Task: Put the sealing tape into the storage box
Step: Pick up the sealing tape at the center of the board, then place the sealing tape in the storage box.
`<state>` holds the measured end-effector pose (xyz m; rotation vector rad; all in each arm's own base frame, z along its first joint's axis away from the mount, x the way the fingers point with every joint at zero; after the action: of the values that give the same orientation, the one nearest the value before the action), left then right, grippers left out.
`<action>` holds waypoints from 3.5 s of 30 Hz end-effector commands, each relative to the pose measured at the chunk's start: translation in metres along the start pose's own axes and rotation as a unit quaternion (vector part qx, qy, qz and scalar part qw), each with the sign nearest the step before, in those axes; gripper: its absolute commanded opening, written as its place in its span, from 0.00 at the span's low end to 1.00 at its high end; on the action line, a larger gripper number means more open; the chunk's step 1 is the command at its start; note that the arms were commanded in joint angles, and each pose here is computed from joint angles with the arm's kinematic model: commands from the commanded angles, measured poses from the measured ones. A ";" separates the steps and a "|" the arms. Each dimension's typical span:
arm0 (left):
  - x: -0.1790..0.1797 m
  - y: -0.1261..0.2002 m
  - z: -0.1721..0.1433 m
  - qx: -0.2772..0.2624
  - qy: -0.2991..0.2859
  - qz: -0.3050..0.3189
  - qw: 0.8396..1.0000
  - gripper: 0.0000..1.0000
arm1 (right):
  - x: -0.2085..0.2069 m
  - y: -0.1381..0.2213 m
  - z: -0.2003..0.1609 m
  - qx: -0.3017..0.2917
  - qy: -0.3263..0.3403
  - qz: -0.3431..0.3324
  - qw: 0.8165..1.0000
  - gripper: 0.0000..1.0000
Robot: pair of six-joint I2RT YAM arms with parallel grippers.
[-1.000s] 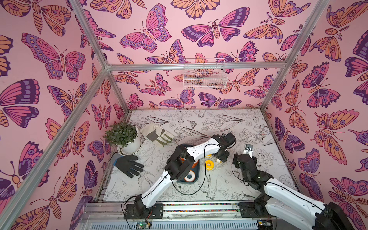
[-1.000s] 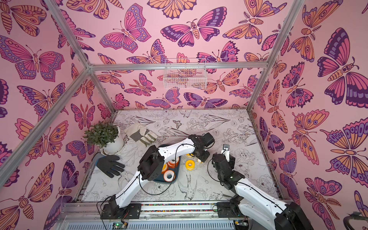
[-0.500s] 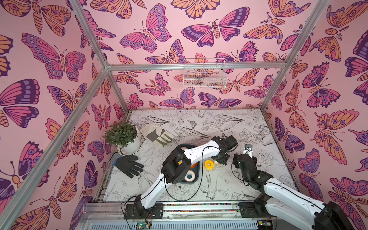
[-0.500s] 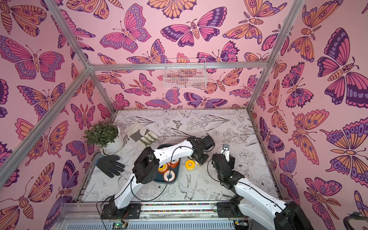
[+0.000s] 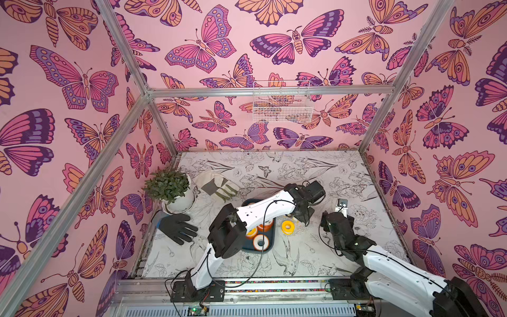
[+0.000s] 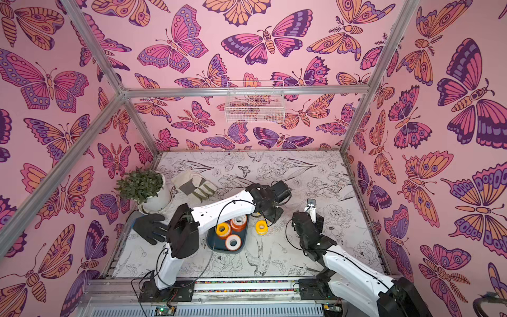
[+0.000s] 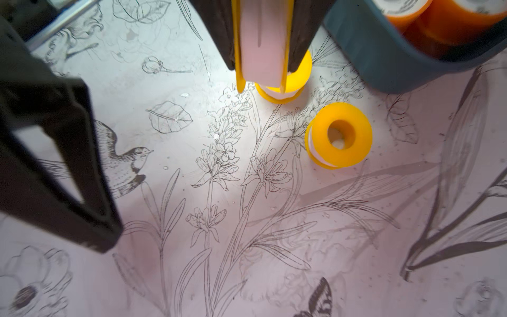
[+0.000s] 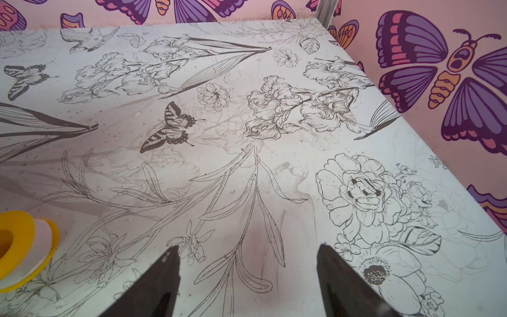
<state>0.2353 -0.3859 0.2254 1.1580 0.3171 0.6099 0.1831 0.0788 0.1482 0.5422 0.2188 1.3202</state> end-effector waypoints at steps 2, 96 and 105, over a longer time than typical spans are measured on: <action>0.018 0.040 -0.023 -0.008 0.029 0.019 0.999 0.20 | 0.004 0.000 0.011 -0.014 -0.014 -0.003 1.000 0.82; 0.062 0.027 -0.198 0.014 0.224 -0.156 0.962 0.18 | 0.011 -0.004 0.011 0.008 0.000 -0.003 1.000 0.81; 0.058 0.015 -0.198 0.005 0.228 -0.188 0.955 0.18 | 0.011 -0.004 0.012 0.009 0.000 -0.003 1.000 0.82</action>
<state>0.1743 -0.1969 0.1785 0.9151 0.8838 0.5575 0.1902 0.0848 0.1497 0.5510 0.2497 1.3207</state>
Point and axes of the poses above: each gripper's point midway between its finger pads, its own y axis back along the fingers, its own x axis along the line the jaws close on, z = x × y, the point moved 10 cm from there along y, back along the fingers, and after that the axes turned 13 degrees about -y, right-handed, at the moved point
